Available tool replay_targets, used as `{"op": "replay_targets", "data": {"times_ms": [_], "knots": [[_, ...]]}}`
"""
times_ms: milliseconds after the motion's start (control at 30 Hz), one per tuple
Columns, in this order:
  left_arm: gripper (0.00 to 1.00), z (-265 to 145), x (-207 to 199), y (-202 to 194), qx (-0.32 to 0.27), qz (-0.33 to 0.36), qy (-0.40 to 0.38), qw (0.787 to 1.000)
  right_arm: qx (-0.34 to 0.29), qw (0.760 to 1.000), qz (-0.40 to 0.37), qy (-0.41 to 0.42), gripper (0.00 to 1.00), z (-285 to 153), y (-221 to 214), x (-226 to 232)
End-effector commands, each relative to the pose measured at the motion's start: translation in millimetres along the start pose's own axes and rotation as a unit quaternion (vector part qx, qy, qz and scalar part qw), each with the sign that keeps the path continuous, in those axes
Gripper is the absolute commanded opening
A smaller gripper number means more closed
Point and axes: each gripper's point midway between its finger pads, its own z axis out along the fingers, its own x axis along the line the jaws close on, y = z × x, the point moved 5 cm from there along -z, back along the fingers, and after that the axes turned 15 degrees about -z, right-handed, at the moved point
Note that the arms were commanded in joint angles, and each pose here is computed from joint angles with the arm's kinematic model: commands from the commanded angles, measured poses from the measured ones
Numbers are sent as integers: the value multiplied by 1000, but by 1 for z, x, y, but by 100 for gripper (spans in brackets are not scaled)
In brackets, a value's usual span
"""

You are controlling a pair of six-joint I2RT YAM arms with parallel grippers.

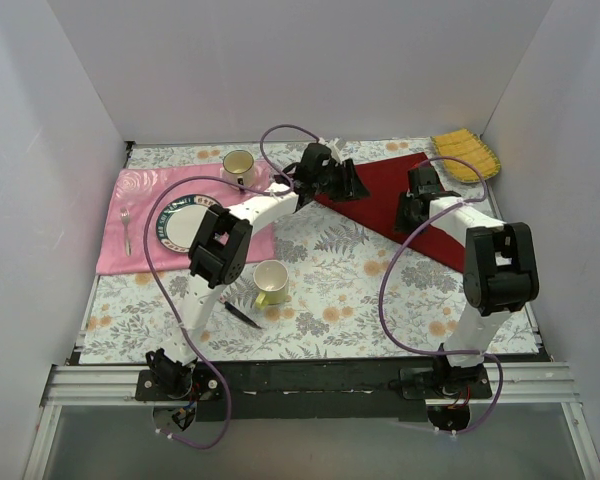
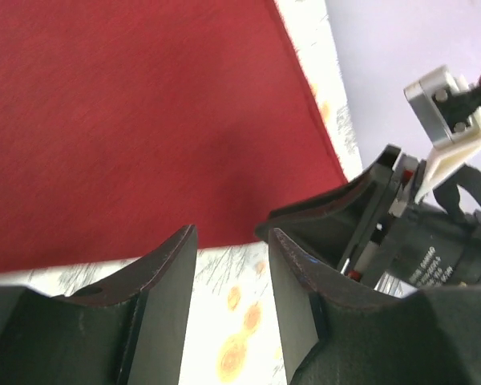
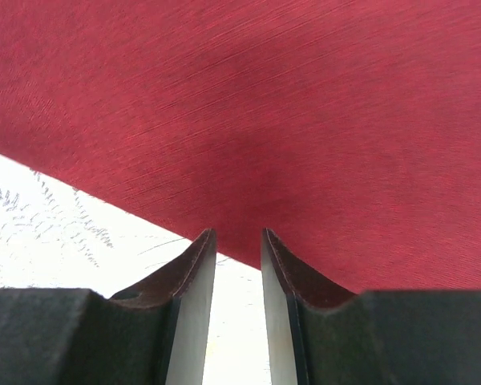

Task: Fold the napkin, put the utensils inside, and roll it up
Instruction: Fold the napkin, then grab a utensil with the left arm

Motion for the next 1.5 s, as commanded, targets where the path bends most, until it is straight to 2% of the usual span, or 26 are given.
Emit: {"op": "replay_targets", "data": {"times_ms": [0, 300, 400, 533, 700, 767, 833, 867, 900, 967, 1000, 1033, 1067, 1100, 1133, 1167, 1200, 1267, 1333, 1400, 1433, 1467], "knots": [[40, 10, 20, 1, 1, 6, 35, 999, -22, 999, 24, -35, 37, -14, 3, -24], [40, 4, 82, 5, -18, 70, 151, 986, 18, 994, 35, -104, 37, -16, -35, -63], [41, -2, 84, 12, -29, 95, 180, 979, 22, 991, 29, -130, 37, -22, -40, -70], [45, -12, 45, 26, -37, 91, 155, 983, 13, 988, 16, -151, 37, -36, -37, -71], [50, -52, -55, 49, -57, 74, 58, 994, -57, 992, -32, -111, 44, -69, -4, -40], [55, -86, -98, 57, -83, 78, 27, 993, -93, 992, -55, -70, 50, -87, 8, -17], [57, -109, -109, 57, -100, 80, 32, 991, -124, 989, -72, -22, 53, -103, 13, 5], [59, -140, -133, 59, -125, 88, 20, 988, -132, 988, -77, -9, 55, -105, 13, 11], [61, -145, -116, 49, -120, 80, 47, 988, -136, 987, -81, 7, 56, -108, 11, 17], [66, -173, -107, 44, -153, 72, 95, 981, -145, 985, -87, 23, 57, -115, 9, 25], [67, -203, -115, 41, -179, 65, 104, 976, -146, 985, -90, 29, 57, -118, 8, 27], [68, -217, -84, 36, -211, 51, 171, 961, -151, 983, -96, 37, 57, -122, 8, 32], [70, -234, -65, 26, -217, 36, 218, 951, -154, 982, -99, 41, 57, -124, 8, 33], [75, -270, -71, 22, -259, 21, 227, 939, -160, 980, -105, 48, 57, -126, 8, 37], [78, -281, -40, 5, -259, 7, 278, 925, -164, 979, -109, 52, 57, -129, 7, 38], [82, -303, -21, -2, -281, -1, 328, 902, -169, 978, -110, 55, 57, -131, 7, 39], [85, -334, -28, -11, -308, -11, 321, 895, -174, 976, -112, 64, 57, -132, 6, 41], [84, -362, 3, -39, -319, -58, 372, 870, -184, 973, -115, 75, 57, -135, 4, 44], [84, -385, 16, -63, -339, -115, 367, 859, -188, 971, -116, 88, 57, -135, 0, 48], [84, -397, 35, -85, -338, -154, 391, 842, -187, 971, -117, 93, 57, -133, -4, 49], [90, -404, 41, -94, -343, -172, 390, 837, -192, 970, -115, 95, 57, -134, -6, 49], [92, -404, 62, -109, -339, -205, 416, 819, -192, 968, -119, 109, 57, -135, -8, 53]]}}
